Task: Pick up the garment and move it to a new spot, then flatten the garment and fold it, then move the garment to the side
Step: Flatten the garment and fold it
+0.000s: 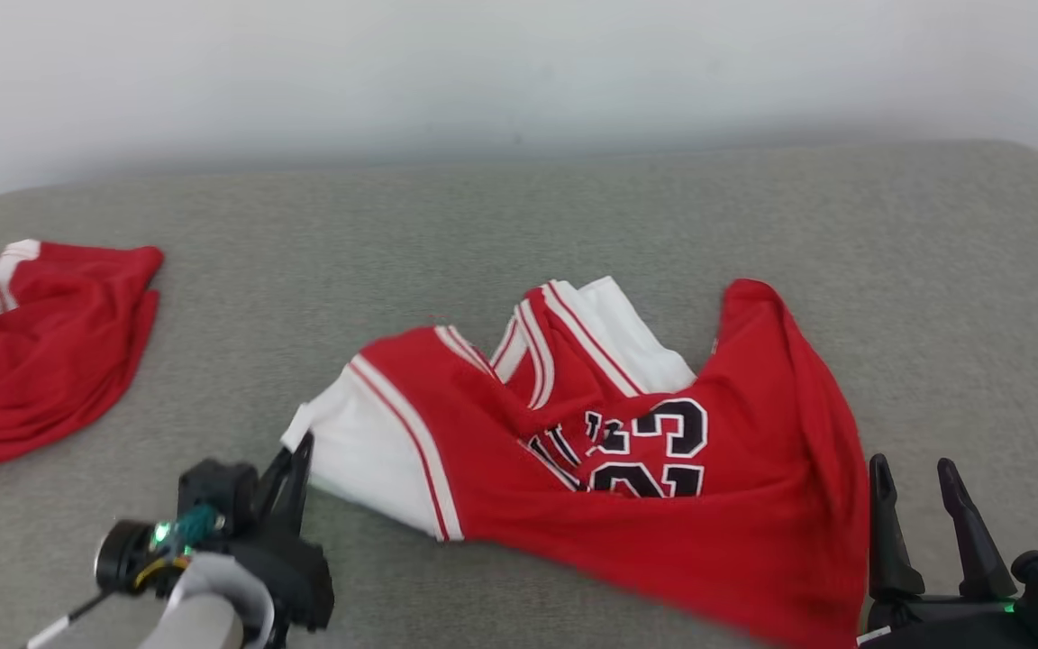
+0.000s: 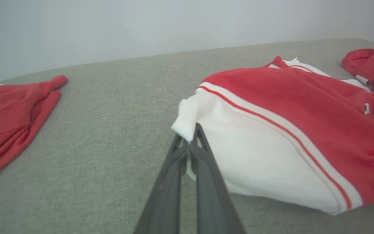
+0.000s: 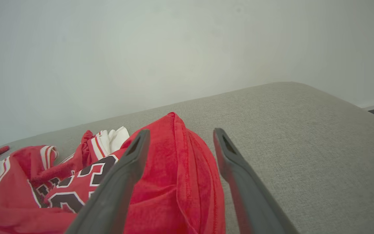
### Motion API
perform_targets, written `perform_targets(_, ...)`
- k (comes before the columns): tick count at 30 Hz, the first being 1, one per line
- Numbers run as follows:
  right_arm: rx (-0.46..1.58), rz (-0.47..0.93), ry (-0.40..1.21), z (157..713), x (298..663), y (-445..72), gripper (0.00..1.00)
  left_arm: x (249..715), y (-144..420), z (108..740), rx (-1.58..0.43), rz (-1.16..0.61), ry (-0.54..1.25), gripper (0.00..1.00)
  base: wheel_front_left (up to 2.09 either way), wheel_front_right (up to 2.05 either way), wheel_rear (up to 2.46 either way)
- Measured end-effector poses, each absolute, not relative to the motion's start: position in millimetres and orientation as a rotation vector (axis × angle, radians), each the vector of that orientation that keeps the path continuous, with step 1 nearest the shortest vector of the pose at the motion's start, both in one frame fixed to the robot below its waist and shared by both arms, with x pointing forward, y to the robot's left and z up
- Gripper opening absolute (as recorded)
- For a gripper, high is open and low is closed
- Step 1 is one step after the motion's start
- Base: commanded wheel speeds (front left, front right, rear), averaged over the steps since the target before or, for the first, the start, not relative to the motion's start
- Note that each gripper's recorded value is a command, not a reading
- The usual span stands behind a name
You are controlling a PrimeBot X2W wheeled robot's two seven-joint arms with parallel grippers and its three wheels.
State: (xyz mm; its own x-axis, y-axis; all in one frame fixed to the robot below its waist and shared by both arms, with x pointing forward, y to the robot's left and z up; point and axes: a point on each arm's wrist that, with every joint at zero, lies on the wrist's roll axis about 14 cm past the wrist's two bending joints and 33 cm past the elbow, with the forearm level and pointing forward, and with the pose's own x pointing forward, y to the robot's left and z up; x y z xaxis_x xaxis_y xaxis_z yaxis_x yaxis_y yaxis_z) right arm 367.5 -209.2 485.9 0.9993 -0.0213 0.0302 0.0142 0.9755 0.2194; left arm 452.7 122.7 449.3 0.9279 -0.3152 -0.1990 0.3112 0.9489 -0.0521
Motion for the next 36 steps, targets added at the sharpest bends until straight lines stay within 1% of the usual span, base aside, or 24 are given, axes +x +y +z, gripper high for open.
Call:
perform_targets(5,0.229,0.025,-0.026,484,375,-195,1.0,408,160,432,-0.091,-0.166,0.242,0.0,0.0,0.0,0.0)
perform_targets(9,0.232,0.049,-0.02,483,379,-187,1.0,370,173,418,-0.173,-0.069,0.277,0.0,0.0,0.0,0.0)
perform_targets(14,0.231,0.068,-0.013,482,379,-181,1.0,335,170,409,-0.229,-0.012,0.311,0.0,0.0,0.0,0.0)
perform_targets(18,0.225,0.069,-0.014,483,378,-182,1.0,322,175,404,-0.227,0.003,0.33,0.0,0.0,0.0,0.0)
perform_targets(19,0.223,0.069,-0.014,483,378,-183,1.0,322,176,405,-0.229,0.006,0.327,0.18,0.0,0.0,0.0)
perform_targets(20,0.222,0.069,-0.014,483,377,-183,1.0,323,176,407,-0.225,0.004,0.322,0.5,0.0,0.0,0.0)
perform_targets(21,0.22,0.068,-0.015,483,377,-184,1.0,324,178,410,-0.222,0.008,0.311,1.0,0.0,0.0,0.0)
perform_targets(27,0.217,0.058,-0.027,487,372,-188,1.0,335,183,431,-0.191,0.012,0.229,1.0,0.0,0.0,0.0)
perform_targets(32,0.218,0.031,-0.041,491,367,-198,1.0,356,186,484,-0.137,0.013,0.04,1.0,0.0,0.0,0.0)
perform_targets(36,0.214,0.002,-0.046,492,363,-209,1.0,362,185,514,-0.098,0.011,-0.069,1.0,0.0,0.0,0.0)
